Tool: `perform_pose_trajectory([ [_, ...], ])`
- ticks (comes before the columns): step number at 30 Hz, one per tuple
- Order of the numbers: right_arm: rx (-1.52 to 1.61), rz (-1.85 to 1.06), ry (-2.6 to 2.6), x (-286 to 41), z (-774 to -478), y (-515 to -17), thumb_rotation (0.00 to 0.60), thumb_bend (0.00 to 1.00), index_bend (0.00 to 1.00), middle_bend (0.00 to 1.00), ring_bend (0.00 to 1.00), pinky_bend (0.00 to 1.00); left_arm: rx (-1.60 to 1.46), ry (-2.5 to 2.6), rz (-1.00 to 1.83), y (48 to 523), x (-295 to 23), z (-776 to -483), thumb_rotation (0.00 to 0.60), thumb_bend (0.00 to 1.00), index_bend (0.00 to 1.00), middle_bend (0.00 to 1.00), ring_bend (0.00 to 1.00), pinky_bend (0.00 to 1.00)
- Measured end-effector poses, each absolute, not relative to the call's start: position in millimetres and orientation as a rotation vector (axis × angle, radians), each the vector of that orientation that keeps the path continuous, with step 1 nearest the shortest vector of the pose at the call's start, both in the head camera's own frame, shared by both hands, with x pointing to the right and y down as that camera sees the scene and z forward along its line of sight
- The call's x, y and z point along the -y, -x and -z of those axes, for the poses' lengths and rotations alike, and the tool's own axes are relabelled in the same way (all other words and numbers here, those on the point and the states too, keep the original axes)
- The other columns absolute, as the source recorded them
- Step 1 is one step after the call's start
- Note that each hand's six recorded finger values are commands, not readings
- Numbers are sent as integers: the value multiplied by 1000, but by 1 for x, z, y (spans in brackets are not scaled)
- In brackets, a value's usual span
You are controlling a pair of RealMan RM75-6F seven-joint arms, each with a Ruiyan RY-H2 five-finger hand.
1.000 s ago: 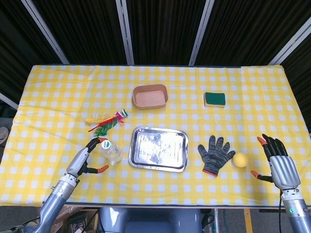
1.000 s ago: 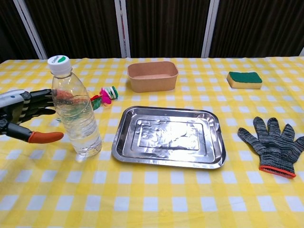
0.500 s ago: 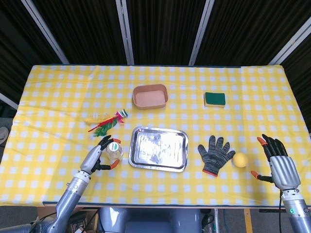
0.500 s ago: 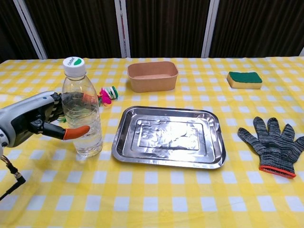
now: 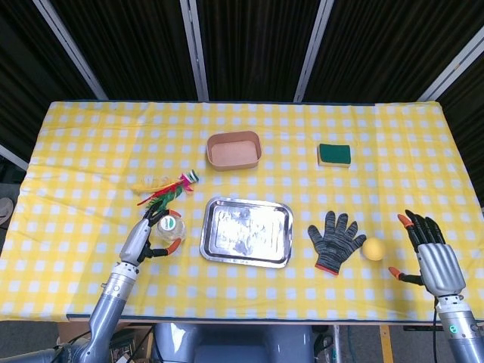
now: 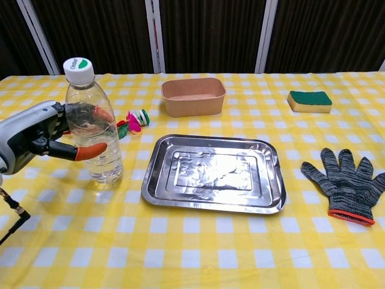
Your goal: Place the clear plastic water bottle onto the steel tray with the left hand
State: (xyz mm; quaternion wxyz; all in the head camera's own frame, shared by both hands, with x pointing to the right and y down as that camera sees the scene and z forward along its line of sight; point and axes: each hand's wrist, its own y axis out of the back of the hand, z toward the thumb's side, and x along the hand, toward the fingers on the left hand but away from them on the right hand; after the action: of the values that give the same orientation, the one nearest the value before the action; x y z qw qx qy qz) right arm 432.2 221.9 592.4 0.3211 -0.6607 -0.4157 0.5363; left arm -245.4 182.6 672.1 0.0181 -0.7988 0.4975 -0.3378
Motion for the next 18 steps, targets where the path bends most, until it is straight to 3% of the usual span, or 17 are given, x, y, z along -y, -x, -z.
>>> perform_pose_trajectory([
  [9, 1095, -1423, 1725, -221, -594, -435, 600, 49, 54, 0, 0, 0, -1596, 2800, 882, 194, -145, -644, 600, 457, 514, 517, 13, 0],
  [18, 1100, -1420, 1731, -220, -594, -436, 600, 49, 54, 0, 0, 0, -1553, 2801, 892, 171, -135, -631, 600, 456, 512, 515, 13, 0],
])
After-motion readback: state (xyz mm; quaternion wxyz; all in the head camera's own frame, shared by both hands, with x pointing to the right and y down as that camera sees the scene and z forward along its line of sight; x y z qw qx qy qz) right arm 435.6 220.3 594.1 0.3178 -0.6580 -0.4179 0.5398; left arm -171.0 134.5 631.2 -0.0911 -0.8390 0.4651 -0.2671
